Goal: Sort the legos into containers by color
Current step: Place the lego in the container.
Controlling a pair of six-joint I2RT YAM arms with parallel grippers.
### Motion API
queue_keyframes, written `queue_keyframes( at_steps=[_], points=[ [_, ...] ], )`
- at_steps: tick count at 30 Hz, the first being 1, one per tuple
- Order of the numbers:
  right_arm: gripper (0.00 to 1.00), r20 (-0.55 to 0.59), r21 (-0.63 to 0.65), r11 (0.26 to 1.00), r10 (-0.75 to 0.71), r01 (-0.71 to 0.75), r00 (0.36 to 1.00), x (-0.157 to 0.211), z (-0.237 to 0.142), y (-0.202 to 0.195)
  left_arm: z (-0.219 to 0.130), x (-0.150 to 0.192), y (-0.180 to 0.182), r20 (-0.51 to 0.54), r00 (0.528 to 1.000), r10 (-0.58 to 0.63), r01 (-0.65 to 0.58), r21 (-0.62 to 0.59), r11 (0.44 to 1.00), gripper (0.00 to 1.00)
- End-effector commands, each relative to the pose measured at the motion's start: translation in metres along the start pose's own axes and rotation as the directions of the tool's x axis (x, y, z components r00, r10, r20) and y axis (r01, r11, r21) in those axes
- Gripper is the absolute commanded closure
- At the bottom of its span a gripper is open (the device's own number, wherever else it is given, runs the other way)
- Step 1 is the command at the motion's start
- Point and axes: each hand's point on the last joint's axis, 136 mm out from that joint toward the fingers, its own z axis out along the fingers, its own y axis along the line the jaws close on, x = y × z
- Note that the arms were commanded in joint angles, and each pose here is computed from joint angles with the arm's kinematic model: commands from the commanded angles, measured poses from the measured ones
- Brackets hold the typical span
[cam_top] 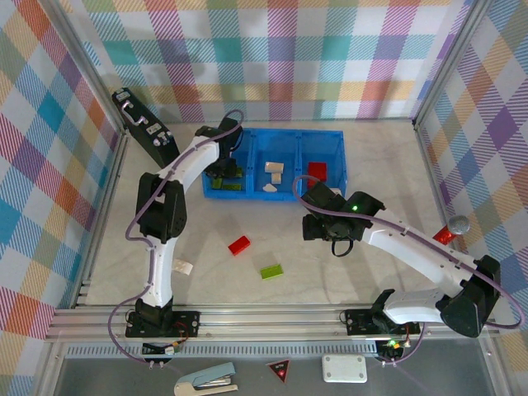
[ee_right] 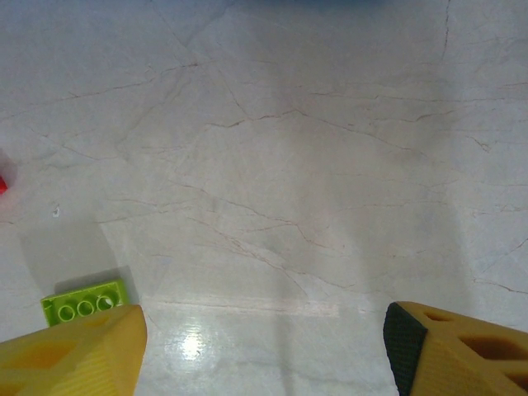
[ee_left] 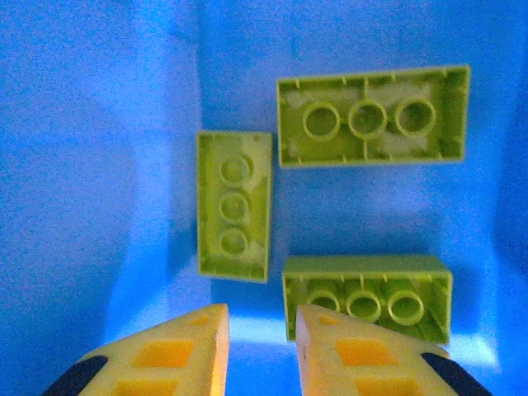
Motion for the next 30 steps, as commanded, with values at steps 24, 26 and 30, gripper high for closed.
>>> queue_keyframes(
  at_steps=[24, 26, 30],
  points=[
    [0.23, -0.095, -0.168, 0.954, -0.266, 0.248, 0.959, 0.003, 0.042, 0.135, -0.077, 0.078, 0.078, 0.004, 0.978, -0.210, 0.206, 0.184, 0.961, 0.71],
    [0.23, -0.101, -0.183, 0.944, -0.297, 0.276, 0.950, 0.005, 0.046, 0.151, -0.075, 0.082, 0.088, 0.006, 0.972, -0.235, 0.230, 0.180, 0.956, 0.71],
    [0.23, -0.108, -0.210, 0.920, -0.358, 0.331, 0.927, 0.008, 0.053, 0.181, -0.069, 0.091, 0.105, 0.011, 0.957, -0.289, 0.282, 0.181, 0.942, 0.71]
  ],
)
